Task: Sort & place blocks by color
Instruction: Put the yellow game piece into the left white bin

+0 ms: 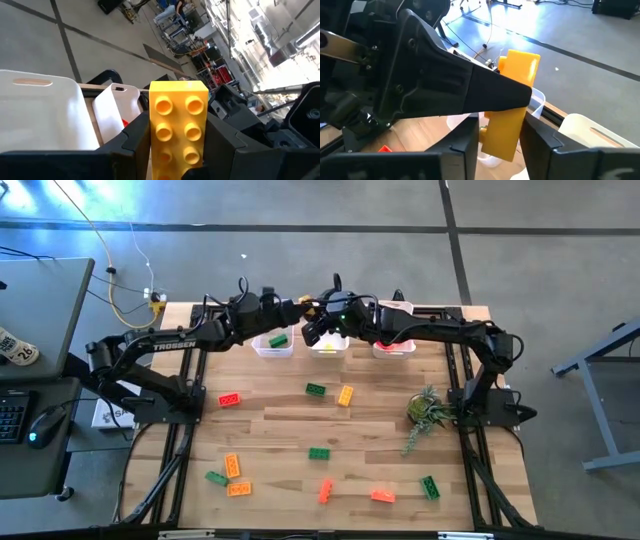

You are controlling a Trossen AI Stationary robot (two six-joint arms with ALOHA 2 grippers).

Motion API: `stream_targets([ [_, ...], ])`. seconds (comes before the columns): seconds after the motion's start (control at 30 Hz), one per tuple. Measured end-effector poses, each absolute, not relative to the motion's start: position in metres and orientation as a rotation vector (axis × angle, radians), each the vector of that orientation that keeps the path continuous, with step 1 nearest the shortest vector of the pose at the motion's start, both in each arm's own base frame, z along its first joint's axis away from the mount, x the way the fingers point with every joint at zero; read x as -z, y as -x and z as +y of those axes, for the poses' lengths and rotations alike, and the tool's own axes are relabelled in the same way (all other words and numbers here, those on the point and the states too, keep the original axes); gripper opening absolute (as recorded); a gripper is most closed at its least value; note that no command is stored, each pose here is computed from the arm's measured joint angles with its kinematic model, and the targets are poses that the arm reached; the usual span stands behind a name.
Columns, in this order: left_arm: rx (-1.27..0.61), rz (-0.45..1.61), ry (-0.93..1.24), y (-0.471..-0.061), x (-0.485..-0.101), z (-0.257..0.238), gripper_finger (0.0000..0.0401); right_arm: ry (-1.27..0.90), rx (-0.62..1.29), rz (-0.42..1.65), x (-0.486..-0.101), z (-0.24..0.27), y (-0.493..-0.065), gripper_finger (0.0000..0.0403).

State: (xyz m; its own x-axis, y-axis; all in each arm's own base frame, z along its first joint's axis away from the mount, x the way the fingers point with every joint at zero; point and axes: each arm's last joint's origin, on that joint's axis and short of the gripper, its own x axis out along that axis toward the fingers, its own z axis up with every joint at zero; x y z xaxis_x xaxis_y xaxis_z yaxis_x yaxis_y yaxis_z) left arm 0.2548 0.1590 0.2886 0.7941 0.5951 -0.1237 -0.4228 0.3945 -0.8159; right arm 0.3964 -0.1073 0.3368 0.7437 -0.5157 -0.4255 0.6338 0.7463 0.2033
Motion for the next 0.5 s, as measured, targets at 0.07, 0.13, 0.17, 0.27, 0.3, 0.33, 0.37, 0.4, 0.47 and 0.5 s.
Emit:
stream_targets([
  [0.07, -0.651, -0.209, 0.992, -0.255, -0.289, 0.159, 0.0120, -0.357, 0.649, 0.357, -0.337, -0.109, -0.396, 0.0086],
  [0.13, -0.656, -0.212, 0.994, -0.255, -0.288, 0.159, 0.0120, -0.377, 0.648, 0.360, -0.336, -0.112, -0.395, 0.0076],
  [0.17, -0.658, -0.213, 0.992, -0.255, -0.288, 0.159, 0.0120, -0.380, 0.647, 0.363, -0.336, -0.113, -0.394, 0.0072],
  [0.27, -0.672, -0.217, 0.974, -0.254, -0.289, 0.160, 0.0123, -0.377, 0.637, 0.368, -0.336, -0.115, -0.394, 0.0063],
  [0.3, -0.676, -0.220, 0.972, -0.254, -0.289, 0.160, 0.0125, -0.373, 0.637, 0.368, -0.336, -0.115, -0.394, 0.0063],
  [0.33, -0.681, -0.222, 0.969, -0.254, -0.289, 0.160, 0.0127, -0.371, 0.635, 0.370, -0.336, -0.116, -0.394, 0.0062],
  [0.37, -0.689, -0.224, 0.962, -0.254, -0.289, 0.160, 0.0130, -0.371, 0.631, 0.372, -0.336, -0.116, -0.393, 0.0062],
  [0.4, -0.697, -0.224, 0.945, -0.254, -0.289, 0.160, 0.0131, -0.371, 0.630, 0.372, -0.336, -0.117, -0.393, 0.0061],
  [0.47, -0.715, -0.220, 0.910, -0.255, -0.288, 0.161, 0.0131, -0.369, 0.631, 0.373, -0.336, -0.119, -0.393, 0.0061],
  [0.5, -0.724, -0.219, 0.903, -0.256, -0.286, 0.162, 0.0131, -0.370, 0.635, 0.378, -0.335, -0.121, -0.392, 0.0061],
])
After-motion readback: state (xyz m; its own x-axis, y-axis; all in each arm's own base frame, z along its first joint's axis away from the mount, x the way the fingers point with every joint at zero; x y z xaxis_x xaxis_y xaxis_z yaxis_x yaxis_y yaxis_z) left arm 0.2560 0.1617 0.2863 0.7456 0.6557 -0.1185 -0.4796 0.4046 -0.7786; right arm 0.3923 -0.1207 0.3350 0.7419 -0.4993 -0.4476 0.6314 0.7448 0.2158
